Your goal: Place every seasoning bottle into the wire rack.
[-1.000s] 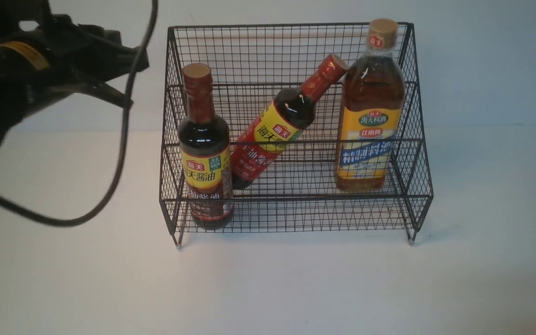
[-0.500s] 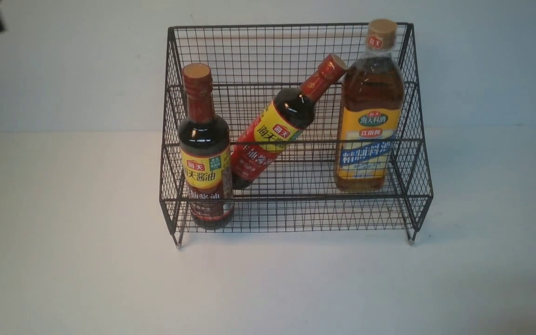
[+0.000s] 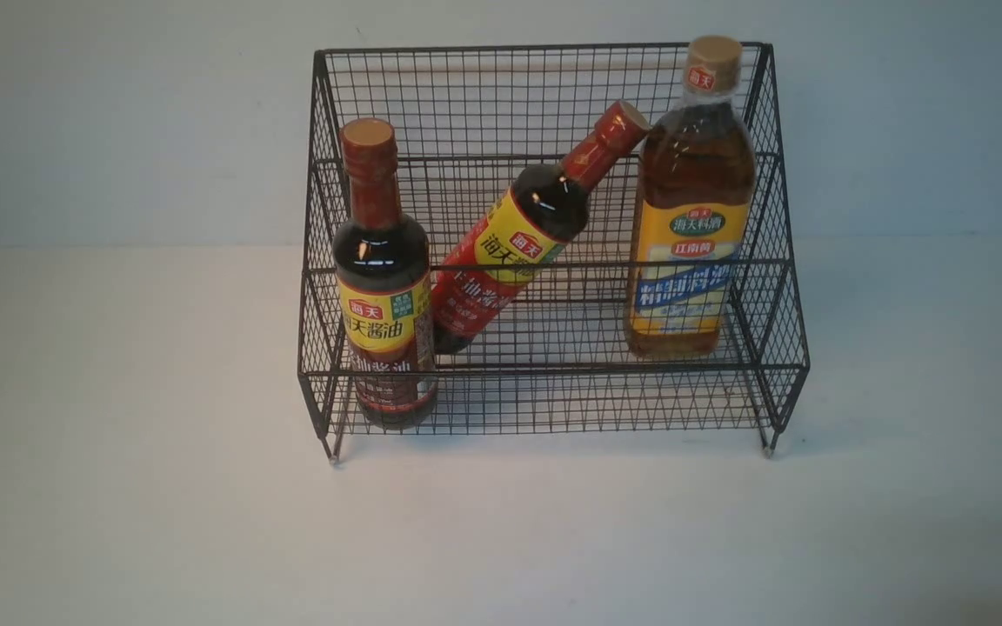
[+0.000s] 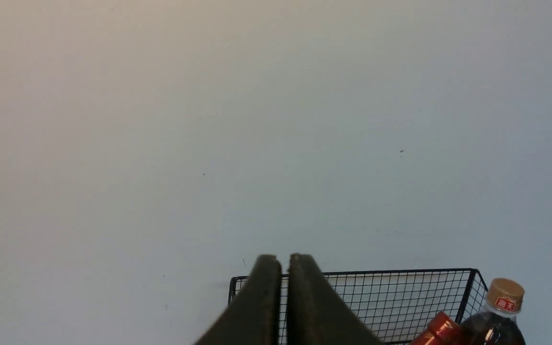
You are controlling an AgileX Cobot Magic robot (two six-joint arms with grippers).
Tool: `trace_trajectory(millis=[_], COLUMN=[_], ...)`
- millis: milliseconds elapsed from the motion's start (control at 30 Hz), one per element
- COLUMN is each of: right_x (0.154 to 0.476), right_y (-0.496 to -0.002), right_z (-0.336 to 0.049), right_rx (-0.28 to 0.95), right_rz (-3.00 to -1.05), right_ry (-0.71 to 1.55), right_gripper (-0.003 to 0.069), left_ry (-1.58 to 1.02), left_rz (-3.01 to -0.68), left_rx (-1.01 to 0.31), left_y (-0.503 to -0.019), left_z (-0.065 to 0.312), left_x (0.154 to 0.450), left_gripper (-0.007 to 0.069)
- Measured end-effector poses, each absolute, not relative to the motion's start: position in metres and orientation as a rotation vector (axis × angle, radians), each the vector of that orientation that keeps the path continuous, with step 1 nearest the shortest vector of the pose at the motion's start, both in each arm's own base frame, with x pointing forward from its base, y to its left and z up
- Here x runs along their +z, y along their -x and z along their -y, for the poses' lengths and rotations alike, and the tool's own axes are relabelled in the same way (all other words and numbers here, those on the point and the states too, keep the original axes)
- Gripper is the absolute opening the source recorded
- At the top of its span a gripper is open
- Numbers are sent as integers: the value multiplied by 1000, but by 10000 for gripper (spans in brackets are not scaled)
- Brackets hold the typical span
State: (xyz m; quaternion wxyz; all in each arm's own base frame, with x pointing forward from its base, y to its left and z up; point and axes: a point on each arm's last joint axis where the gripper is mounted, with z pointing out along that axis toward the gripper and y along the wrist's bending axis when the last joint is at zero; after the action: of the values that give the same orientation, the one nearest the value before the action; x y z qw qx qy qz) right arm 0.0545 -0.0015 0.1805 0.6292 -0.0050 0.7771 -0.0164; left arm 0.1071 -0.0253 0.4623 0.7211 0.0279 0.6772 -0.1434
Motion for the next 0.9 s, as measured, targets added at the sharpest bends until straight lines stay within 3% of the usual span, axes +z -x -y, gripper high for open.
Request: trace_trajectory(millis=[167,467,900], right_x=[181,181,181], right_y=[-55,-55,-55], right_z=[2,2,2], right_rx=[-38,-38,-38], right_rz=[-1780,-1780,-1780], right_ry=[11,12,12], right_gripper=[-10,-10,-10], left_ry=[-77,-117,-76], left_rz=[-1503,-1580,-1704], left_rx=[-300,-240,-55], left_y=[-108,-114,-71], left_z=[26,26,6], left_x=[460,414,264], left_gripper=[8,8,8])
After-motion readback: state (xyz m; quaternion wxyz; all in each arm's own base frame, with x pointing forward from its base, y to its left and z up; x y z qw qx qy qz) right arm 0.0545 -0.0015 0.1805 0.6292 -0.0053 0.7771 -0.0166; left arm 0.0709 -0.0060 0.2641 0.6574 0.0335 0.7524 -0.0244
